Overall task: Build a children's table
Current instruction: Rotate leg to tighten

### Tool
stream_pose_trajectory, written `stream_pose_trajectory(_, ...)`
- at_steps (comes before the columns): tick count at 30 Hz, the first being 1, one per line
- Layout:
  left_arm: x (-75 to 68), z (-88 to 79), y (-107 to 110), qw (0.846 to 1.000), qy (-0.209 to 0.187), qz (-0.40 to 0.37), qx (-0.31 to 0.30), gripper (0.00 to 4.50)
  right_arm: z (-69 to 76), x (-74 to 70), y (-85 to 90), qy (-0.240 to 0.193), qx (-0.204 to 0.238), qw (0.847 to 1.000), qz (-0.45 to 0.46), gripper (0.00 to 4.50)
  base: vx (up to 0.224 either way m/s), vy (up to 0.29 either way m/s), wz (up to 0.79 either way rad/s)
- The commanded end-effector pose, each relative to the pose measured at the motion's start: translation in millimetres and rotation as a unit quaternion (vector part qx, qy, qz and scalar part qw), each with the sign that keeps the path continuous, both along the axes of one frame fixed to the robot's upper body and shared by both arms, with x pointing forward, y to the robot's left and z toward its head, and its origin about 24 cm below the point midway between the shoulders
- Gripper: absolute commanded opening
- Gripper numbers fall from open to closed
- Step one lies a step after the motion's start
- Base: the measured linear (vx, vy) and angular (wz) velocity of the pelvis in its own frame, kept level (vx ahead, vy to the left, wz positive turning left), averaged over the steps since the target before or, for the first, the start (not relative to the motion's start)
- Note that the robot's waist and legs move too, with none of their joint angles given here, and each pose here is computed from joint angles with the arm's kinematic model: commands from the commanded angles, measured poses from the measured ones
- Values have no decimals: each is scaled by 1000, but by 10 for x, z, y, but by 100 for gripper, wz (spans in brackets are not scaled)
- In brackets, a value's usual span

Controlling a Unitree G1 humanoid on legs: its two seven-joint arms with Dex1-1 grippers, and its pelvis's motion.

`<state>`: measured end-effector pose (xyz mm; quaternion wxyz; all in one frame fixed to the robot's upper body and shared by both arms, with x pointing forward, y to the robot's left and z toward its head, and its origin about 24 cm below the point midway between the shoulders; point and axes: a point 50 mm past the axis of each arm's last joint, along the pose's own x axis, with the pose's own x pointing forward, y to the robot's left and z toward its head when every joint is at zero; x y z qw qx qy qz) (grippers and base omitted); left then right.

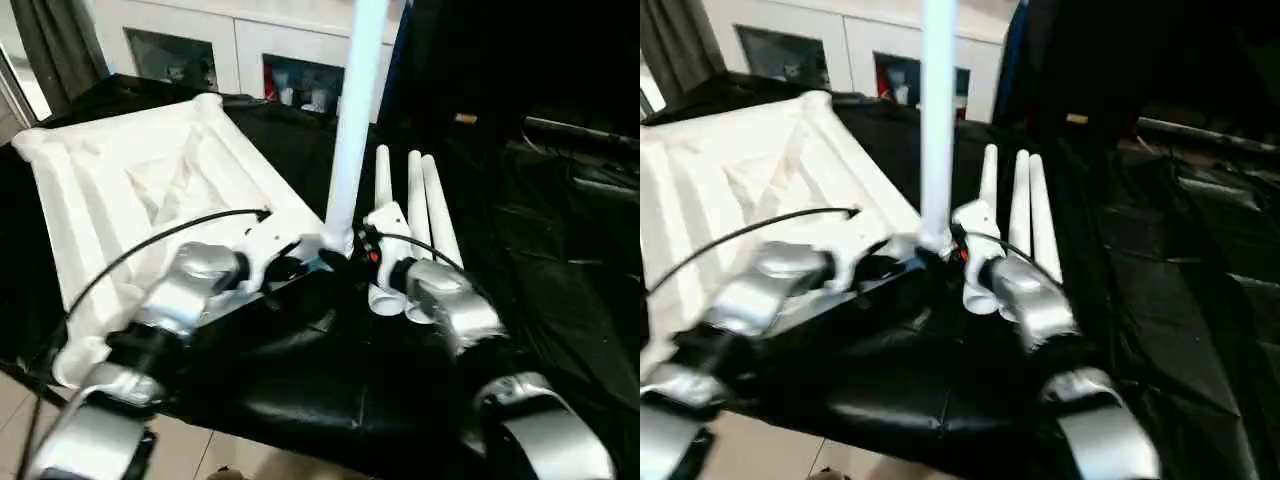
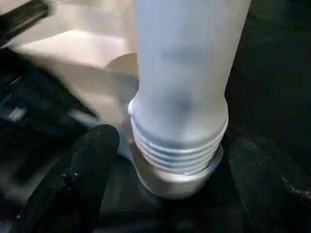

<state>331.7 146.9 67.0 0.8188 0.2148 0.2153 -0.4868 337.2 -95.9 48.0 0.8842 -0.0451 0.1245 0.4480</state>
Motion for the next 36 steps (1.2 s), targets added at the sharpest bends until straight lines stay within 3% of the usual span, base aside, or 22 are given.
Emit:
stream_pose_trajectory(1, -112, -51, -74, 998, 26, -64, -4, 0, 81, -74, 39, -7, 6, 998, 68, 369, 0, 0, 0)
stream_pose_trajectory(5, -189, -17, 30, 994, 35, -102, 4, 0, 119, -239, -60, 4, -19, 987, 161, 369, 0, 0, 0)
stream_pose_trajectory(9, -308, 11, 73, 987, 56, -151, 1, 0, 130, -297, -104, 11, -34, 980, 194, 369, 0, 0, 0)
stream_pose_trajectory(28, -362, -3, 48, 985, 55, -163, 3, 0, 152, -336, -74, 15, -42, 975, 219, 369, 0, 0, 0)
stream_pose_trajectory(29, -361, -4, 52, 985, 55, -163, 4, 0, 153, -336, -78, 16, -41, 975, 219, 345, 0, 0, 0)
stream_pose_trajectory(36, -346, -18, 70, 987, 51, -155, 6, 0, 154, -346, -80, 18, -36, 975, 218, 293, 0, 0, 0)
